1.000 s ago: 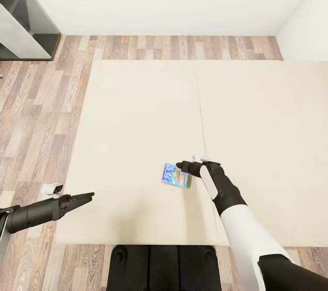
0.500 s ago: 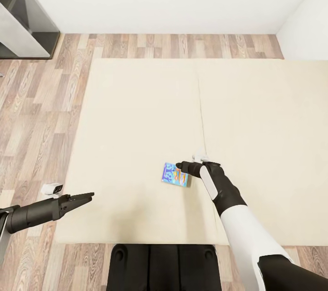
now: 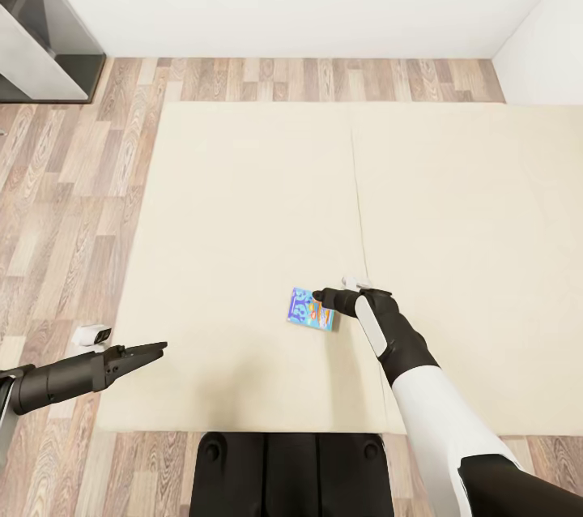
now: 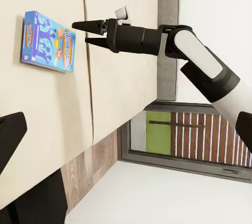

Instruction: Put all the toys in the child's room - the three board games (two on the bed and one on the table), the two jigsaw puzzles on the table, and the tennis ball on the table - inside the toy box on the table in the child's room.

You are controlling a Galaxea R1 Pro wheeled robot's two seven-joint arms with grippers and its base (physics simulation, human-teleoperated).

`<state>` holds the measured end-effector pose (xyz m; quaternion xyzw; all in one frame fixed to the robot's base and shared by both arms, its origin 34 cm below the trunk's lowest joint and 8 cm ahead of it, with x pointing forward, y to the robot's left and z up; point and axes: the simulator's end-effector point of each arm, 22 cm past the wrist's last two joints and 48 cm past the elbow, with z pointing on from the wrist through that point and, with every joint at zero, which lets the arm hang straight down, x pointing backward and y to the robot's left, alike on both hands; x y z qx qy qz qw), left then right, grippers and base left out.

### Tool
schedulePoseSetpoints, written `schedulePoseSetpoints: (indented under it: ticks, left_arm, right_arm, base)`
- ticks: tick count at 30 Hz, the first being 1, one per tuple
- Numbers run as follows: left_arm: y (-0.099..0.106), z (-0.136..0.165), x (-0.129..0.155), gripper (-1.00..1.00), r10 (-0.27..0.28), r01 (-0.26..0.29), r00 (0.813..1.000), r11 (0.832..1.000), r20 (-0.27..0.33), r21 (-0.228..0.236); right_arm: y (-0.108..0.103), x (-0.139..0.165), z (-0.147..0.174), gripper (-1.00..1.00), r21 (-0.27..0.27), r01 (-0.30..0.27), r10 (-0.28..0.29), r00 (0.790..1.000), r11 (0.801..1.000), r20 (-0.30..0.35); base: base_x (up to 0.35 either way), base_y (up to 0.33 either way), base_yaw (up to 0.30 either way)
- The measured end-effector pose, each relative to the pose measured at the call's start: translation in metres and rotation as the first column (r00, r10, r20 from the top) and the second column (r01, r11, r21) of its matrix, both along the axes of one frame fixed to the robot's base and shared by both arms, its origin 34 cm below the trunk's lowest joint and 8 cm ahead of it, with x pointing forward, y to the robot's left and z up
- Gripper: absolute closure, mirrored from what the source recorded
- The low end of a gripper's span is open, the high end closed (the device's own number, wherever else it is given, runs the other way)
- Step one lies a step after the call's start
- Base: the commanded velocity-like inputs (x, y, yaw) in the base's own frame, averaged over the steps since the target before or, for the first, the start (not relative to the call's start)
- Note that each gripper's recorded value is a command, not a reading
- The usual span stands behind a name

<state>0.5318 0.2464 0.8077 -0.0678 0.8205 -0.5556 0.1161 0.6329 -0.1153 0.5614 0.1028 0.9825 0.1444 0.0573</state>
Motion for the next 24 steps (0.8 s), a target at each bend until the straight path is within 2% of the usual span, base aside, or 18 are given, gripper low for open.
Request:
schedulePoseSetpoints:
  ticks: [24]
  left_arm:
    - [0.0, -0.012, -0.006, -1.0, 0.0, 0.0, 1.0, 1.0, -0.029, 0.0]
  right_arm:
    - [0.001, -0.013, -0.015, -1.0, 0.001, -0.002, 0.002, 1.0, 1.0, -0.029]
  base:
    - [0.0, 0.0, 0.0]
